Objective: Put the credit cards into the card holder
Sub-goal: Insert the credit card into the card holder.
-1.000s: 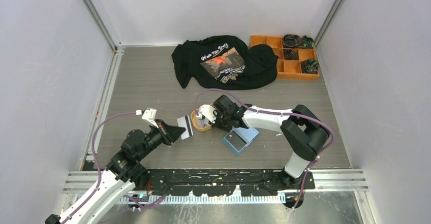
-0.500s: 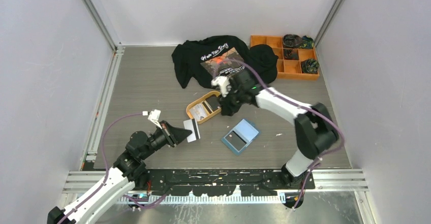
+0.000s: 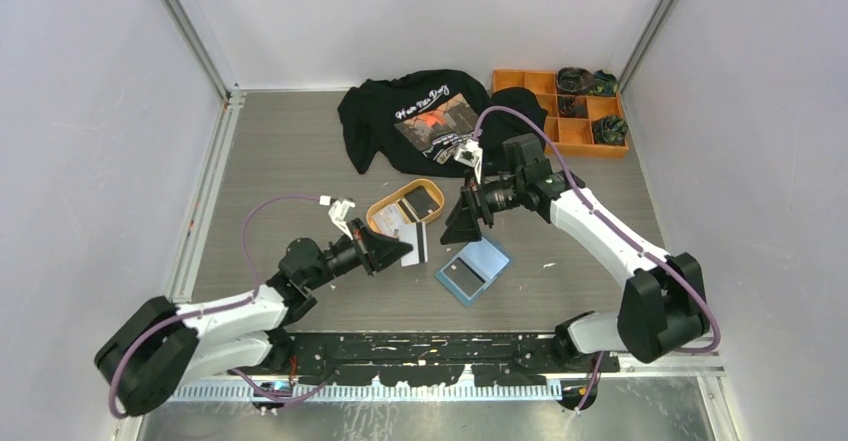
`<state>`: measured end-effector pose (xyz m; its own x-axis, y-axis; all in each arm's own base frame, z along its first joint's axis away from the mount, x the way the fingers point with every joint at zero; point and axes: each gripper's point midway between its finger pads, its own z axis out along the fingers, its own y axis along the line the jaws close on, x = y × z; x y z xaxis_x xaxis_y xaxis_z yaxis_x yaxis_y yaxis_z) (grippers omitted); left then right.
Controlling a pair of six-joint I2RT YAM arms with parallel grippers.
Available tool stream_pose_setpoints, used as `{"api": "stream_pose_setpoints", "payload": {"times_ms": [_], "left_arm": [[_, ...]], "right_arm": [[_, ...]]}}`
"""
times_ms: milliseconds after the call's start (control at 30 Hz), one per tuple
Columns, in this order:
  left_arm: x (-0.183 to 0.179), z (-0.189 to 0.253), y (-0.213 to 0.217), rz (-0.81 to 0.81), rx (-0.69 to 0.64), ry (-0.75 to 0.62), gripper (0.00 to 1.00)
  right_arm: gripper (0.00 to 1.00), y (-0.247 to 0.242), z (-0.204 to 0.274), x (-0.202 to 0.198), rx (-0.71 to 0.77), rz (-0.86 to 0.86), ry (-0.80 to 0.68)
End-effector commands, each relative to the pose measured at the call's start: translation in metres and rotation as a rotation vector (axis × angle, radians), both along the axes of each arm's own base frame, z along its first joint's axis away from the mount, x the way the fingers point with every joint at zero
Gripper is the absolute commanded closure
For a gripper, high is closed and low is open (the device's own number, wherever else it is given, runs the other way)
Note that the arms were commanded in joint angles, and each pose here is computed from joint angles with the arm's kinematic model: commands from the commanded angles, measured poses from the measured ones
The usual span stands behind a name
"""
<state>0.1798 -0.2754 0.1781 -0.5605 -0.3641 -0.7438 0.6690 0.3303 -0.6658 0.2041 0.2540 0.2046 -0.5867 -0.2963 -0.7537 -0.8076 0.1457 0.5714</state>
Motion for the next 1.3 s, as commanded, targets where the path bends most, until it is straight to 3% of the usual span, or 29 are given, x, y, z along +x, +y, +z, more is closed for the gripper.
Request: {"api": "stream_pose_setpoints", "payload": {"times_ms": [0,133,267,733,967,1100,1267], "left_arm": [[0.005,0.08,-0.014,-0.034,-0.206,-0.266,1.0],[0.007,0.084,-0.026,-0.081,-0.252,-0.266,1.0],[0.009,0.083,-0.037,-0.118,-0.25,-0.247,1.0],[0.007,0.087,-0.037,-0.123,-0.262,-0.244,0.98],[0.006,0.084,-0.012,-0.166,-0.242,-0.214,0.56],[0.003,0.077,-0.005,-0.249,-0.141,-0.151,0.47],[-0.004,0.066,-0.007,-0.313,-0.009,-0.125,0.44]], "right_arm": [[0.13,0.008,0.008,-0.001,0.063,0.01,0.09],[0.17,0.012,0.007,0.0,0.059,-0.005,0.106],[0.29,0.016,0.007,-0.001,0.058,0.004,0.121],[0.98,0.017,0.028,-0.02,0.128,0.109,0.097],[0.99,0.001,0.015,-0.032,0.027,0.195,-0.016],[0.99,-0.006,0.01,-0.043,-0.017,0.274,-0.032],[0.99,-0.004,0.002,-0.05,-0.063,0.323,-0.043]]}}
